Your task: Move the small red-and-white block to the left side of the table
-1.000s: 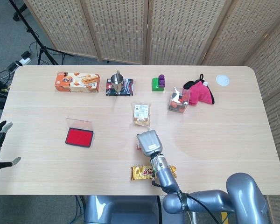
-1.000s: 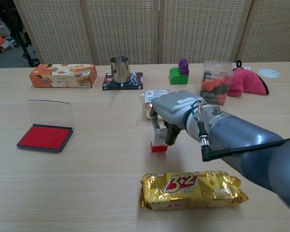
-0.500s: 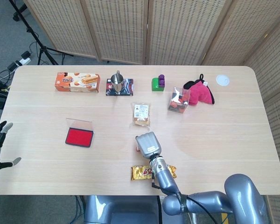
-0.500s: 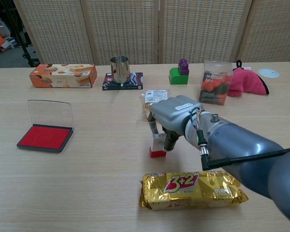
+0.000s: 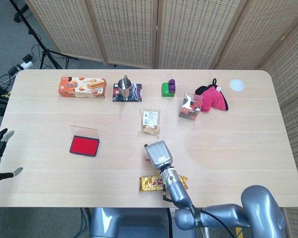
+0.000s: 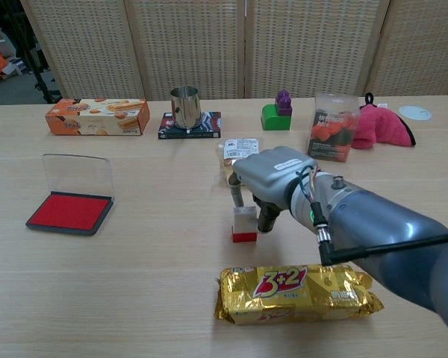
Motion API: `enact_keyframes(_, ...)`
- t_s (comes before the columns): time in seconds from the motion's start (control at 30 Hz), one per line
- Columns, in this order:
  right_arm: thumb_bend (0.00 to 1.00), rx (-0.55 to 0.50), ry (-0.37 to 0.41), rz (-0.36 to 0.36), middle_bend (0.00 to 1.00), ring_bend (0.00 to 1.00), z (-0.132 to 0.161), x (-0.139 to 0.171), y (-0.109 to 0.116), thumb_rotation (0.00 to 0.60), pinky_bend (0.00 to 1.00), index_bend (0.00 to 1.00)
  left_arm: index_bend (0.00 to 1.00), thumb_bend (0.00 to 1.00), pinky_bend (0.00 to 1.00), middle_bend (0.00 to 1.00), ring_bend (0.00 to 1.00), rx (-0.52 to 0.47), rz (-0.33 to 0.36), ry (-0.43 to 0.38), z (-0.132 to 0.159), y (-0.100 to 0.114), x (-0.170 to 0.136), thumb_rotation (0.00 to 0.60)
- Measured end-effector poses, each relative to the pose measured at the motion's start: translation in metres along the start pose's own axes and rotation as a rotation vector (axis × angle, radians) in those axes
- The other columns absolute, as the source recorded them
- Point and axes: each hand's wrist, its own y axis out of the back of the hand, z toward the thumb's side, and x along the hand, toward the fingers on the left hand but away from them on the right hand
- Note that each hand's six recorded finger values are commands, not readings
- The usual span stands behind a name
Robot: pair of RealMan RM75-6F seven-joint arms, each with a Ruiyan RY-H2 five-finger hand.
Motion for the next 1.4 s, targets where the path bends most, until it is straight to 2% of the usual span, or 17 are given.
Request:
enact_keyframes(0.3, 0.44, 0.034, 0.024, 0.0, 0.81, 0.9, -0.005, 0.016, 0.013, 0.6, 1.0, 0.34, 0.0, 0.03, 0.0, 0.0, 0.0, -0.01, 0.006, 0.007, -0.003, 0.003, 0.0, 0.6)
enact_keyframes(0.4, 0.44, 0.066, 0.032, -0.011, 0.77, 0.86, -0.015, 0.025, 0.024, 0.6, 1.0, 0.33, 0.0, 0.03, 0.0, 0.0, 0.0, -0.016, 0.01, 0.005, -0.003, 0.005, -0.001, 0.6)
enact_keyframes(0.53, 0.43, 0.121, 0.04, -0.073, 0.7, 0.78, -0.04, 0.038, 0.045, 0.6, 0.98, 0.33, 0.0, 0.03, 0.0, 0.0, 0.0, -0.017, 0.018, -0.002, -0.002, 0.007, -0.003, 0.6)
enact_keyframes(0.6, 0.42, 0.14, 0.047, -0.11, 0.62, 0.69, -0.05, 0.043, 0.054, 0.6, 0.9, 0.33, 0.0, 0.03, 0.0, 0.0, 0.0, -0.014, 0.021, -0.003, -0.002, 0.007, -0.004, 0.6)
enact_keyframes(0.63, 0.39, 0.147, 0.057, -0.136, 0.55, 0.61, -0.056, 0.047, 0.059, 0.6, 0.81, 0.33, 0.0, 0.03, 0.0, 0.0, 0.0, -0.012, 0.022, -0.004, -0.001, 0.007, -0.004, 0.6)
enact_keyframes(0.7, 0.31, 0.153, 0.075, -0.177, 0.37, 0.4, -0.065, 0.053, 0.066, 0.6, 0.6, 0.27, 0.0, 0.03, 0.0, 0.0, 0.0, -0.002, 0.023, -0.009, 0.001, 0.006, -0.005, 0.6)
enact_keyframes(0.73, 0.28, 0.158, 0.088, -0.206, 0.3, 0.31, -0.072, 0.057, 0.071, 0.6, 0.52, 0.25, 0.0, 0.03, 0.0, 0.0, 0.0, 0.003, 0.023, -0.012, 0.002, 0.005, -0.005, 0.6)
enact_keyframes(0.8, 0.17, 0.161, 0.109, -0.247, 0.11, 0.08, -0.084, 0.063, 0.077, 0.6, 0.32, 0.16, 0.0, 0.03, 0.0, 0.0, 0.0, 0.009, 0.026, -0.019, 0.005, 0.004, -0.006, 0.6)
enact_keyframes(0.83, 0.13, 0.159, 0.123, -0.271, 0.06, 0.03, -0.092, 0.066, 0.08, 0.6, 0.27, 0.13, 0.0, 0.03, 0.0, 0.0, 0.0, 0.009, 0.029, -0.023, 0.006, 0.004, -0.006, 0.6)
enact_keyframes(0.9, 0.02, 0.147, 0.137, -0.294, 0.0, 0.0, -0.107, 0.07, 0.081, 0.6, 0.19, 0.06, 0.0, 0.03, 0.0, 0.0, 0.0, 0.006, 0.037, -0.032, 0.009, 0.005, -0.007, 0.6)
enact_keyframes(1.07, 0.0, 0.105, 0.109, -0.337, 0.0, 0.0, -0.174, 0.082, 0.073, 0.6, 0.1, 0.0, 0.0, 0.03, 0.0, 0.0, 0.0, 0.013, 0.055, -0.07, 0.016, 0.01, -0.009, 0.6)
enact_keyframes(1.23, 0.0, 0.098, -0.031, -0.381, 0.0, 0.0, -0.263, 0.119, 0.055, 0.6, 0.01, 0.0, 0.0, 0.03, 0.0, 0.0, 0.0, 0.046, 0.063, -0.118, 0.029, 0.019, -0.006, 0.6)
enact_keyframes(1.33, 0.0, 0.007, -0.105, -0.39, 0.0, 0.0, -0.293, 0.152, 0.04, 0.6, 0.0, 0.0, 0.0, 0.03, 0.0, 0.0, 0.0, 0.052, 0.038, -0.16, 0.041, 0.02, -0.003, 0.6)
enact_keyframes(1.4, 0.0, -0.074, -0.121, -0.4, 0.0, 0.0, -0.298, 0.167, 0.035, 0.6, 0.0, 0.0, 0.0, 0.03, 0.0, 0.0, 0.0, 0.058, 0.011, -0.204, 0.055, 0.02, -0.001, 0.6)
